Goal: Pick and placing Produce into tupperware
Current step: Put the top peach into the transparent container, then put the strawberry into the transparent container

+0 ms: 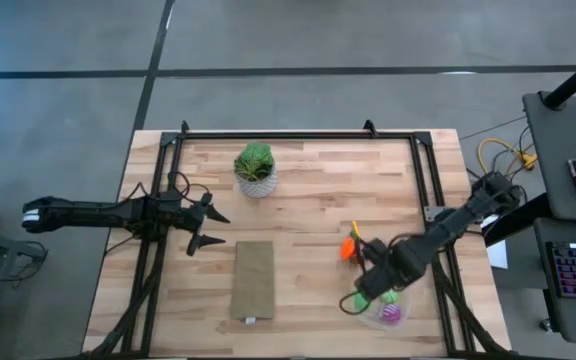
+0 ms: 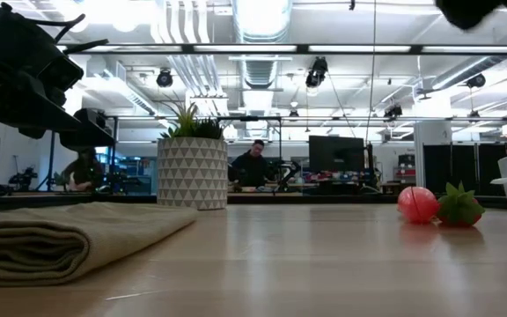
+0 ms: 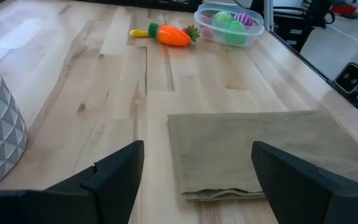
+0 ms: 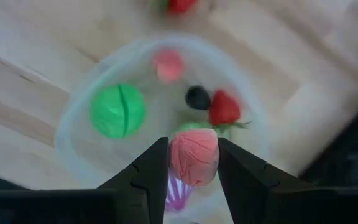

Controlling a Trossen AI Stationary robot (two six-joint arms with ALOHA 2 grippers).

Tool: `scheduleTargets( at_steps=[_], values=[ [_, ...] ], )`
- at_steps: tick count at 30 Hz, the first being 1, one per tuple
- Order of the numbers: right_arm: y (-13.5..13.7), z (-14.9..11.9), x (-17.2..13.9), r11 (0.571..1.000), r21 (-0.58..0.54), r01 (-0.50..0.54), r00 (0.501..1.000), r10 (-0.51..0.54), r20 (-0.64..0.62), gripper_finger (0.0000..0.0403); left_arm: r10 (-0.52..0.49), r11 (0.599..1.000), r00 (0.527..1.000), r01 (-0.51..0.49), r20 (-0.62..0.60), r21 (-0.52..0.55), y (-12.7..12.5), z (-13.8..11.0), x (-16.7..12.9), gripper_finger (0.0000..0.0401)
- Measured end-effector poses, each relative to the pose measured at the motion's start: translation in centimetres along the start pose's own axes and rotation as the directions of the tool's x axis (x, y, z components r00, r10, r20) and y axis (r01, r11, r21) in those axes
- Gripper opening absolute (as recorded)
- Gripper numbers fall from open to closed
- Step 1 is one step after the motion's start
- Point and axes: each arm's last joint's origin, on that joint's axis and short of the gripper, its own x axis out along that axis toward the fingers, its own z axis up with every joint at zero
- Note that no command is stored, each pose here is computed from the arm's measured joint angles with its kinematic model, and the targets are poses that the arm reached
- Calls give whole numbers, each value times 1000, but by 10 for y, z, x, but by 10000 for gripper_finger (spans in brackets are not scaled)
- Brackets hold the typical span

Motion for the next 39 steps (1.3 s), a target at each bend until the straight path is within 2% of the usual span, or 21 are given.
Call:
scheduleTargets(
  at_steps=[4, 11, 17, 26, 34, 39],
  values=[
    [11, -3, 29, 999, -2, -53, 998, 53, -16, 127, -1, 1000, 1000, 1, 0, 0, 0, 0, 0, 283],
    [7, -2, 41, 1000, 17, 8, 1000, -8, -5, 139, 0, 1000, 1000, 0, 0, 0, 0, 0, 0, 283],
    [6, -3, 42, 1000, 13, 18, 1000, -18, -22, 188, 0, 1000, 1000, 0, 0, 0, 0, 0, 0, 283],
    [16, -5, 23, 999, 10, -51, 998, 51, -31, 254, -1, 1000, 1000, 1, 0, 0, 0, 0, 0, 283],
    [24, -8, -12, 993, -49, -103, 994, 102, -31, 269, -1, 1000, 1000, 1, 0, 0, 0, 0, 0, 283],
    [18, -3, -30, 998, -45, -38, 995, 42, 92, 267, 0, 1000, 1000, 0, 0, 0, 0, 0, 0, 283]
  ],
)
